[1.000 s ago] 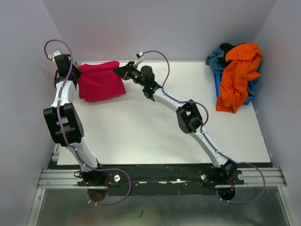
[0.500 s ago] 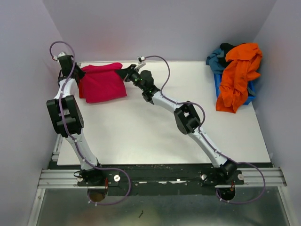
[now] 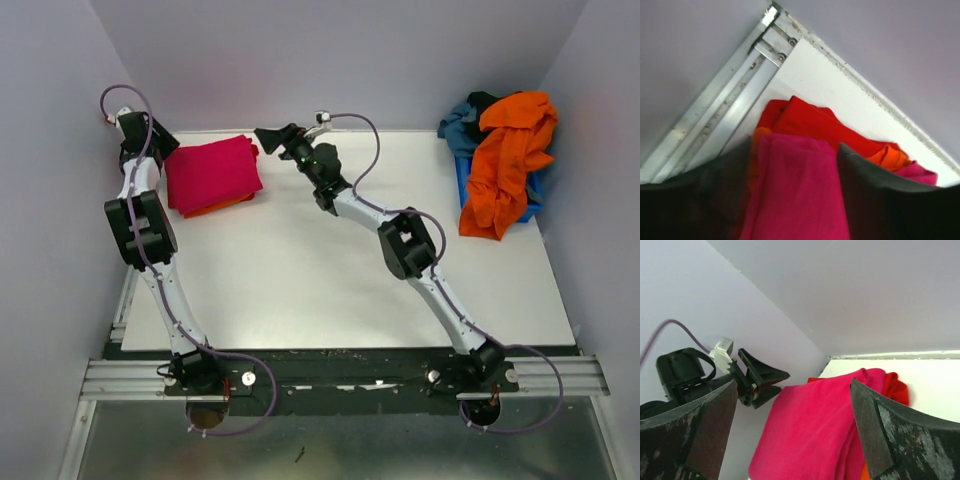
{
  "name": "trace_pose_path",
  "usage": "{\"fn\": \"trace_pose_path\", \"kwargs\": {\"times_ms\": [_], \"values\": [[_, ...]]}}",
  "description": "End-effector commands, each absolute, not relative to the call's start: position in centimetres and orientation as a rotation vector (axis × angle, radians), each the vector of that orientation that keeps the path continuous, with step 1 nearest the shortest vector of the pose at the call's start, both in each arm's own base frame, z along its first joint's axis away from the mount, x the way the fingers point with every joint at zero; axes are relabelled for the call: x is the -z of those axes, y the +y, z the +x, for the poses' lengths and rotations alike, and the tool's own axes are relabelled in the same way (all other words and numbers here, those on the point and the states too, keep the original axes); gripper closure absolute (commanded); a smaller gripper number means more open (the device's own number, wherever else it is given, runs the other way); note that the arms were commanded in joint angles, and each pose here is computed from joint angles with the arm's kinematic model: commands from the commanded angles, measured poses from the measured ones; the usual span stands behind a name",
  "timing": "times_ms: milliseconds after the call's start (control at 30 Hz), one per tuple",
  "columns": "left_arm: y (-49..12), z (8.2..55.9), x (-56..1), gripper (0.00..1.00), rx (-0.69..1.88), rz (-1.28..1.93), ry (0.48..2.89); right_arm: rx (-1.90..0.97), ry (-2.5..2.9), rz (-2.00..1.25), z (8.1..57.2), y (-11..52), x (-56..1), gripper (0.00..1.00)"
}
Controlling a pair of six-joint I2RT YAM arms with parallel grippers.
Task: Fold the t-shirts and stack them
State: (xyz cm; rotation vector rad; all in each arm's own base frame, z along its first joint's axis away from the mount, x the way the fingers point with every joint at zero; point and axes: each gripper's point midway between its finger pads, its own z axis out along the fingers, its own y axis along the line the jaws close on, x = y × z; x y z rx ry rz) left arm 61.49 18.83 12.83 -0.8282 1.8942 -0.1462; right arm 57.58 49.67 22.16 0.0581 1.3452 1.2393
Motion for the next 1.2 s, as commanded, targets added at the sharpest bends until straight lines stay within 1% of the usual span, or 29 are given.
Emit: {"fn": "trace_pose_path", "kwargs": {"times_ms": [0,33,67,133,233,300,400,533,700,767,800,967,1067,1133,1167], "values": [[18.8,62.5,-11.7,0.15,0.183,-0.802,1.957,-1.24,1.204,0.066,56.8,46.9,-28.0,0.0],[18.8,62.4,-12.2,0.13,0.181,-0.794,1.944,-1.235,1.208,0.064,56.8,46.6,-28.1,0.0],[18.7,62.2,-13.0,0.06,0.18,-0.783,1.922,-1.227,1.21,0.064,56.8,46.3,-28.3,0.0],[18.7,61.6,-14.6,0.01,0.168,-0.776,1.891,-1.245,1.212,0.015,56.1,46.4,-28.7,0.0],[18.7,60.5,-16.8,0.01,0.143,-0.767,1.87,-1.255,1.215,-0.027,55.3,45.8,-29.8,0.0],[17.9,59.8,-18.3,0.01,0.154,-0.752,1.858,-1.248,1.24,-0.038,55.1,44.9,-29.7,0.04],[16.2,58.4,-20.7,0.01,0.17,-0.727,1.852,-1.247,1.283,-0.01,54.6,43.0,-29.4,0.05],[14.5,56.3,-22.1,0.01,0.136,-0.724,1.864,-1.275,1.345,0.013,53.7,40.4,-28.5,0.11],[11.4,53.9,-22.4,0.01,0.185,-0.716,1.871,-1.319,1.456,-0.021,51.1,38.2,-26.8,0.12],[9.1,53.0,-22.5,0.01,0.202,-0.686,1.879,-1.312,1.527,-0.032,50.3,37.5,-26.1,0.12],[7.8,52.6,-22.7,0.01,0.214,-0.667,1.88,-1.296,1.609,-0.024,50.1,37.2,-25.0,0.12],[2.3,50.1,-22.6,0.01,0.288,-0.602,1.908,-1.232,1.822,-0.061,48.0,35.1,-23.2,0.15],[-0.3,48.7,-22.3,0.01,0.3,-0.571,1.919,-1.18,1.879,-0.038,46.0,32.6,-22.7,0.15],[-1.7,47.5,-22.0,0.01,0.327,-0.548,1.926,-1.093,1.911,-0.029,44.4,30.6,-22.0,0.14],[-3.5,46.6,-21.7,0.01,0.366,-0.514,1.935,-1.044,1.925,-0.014,43.5,29.5,-21.8,0.14]]}}
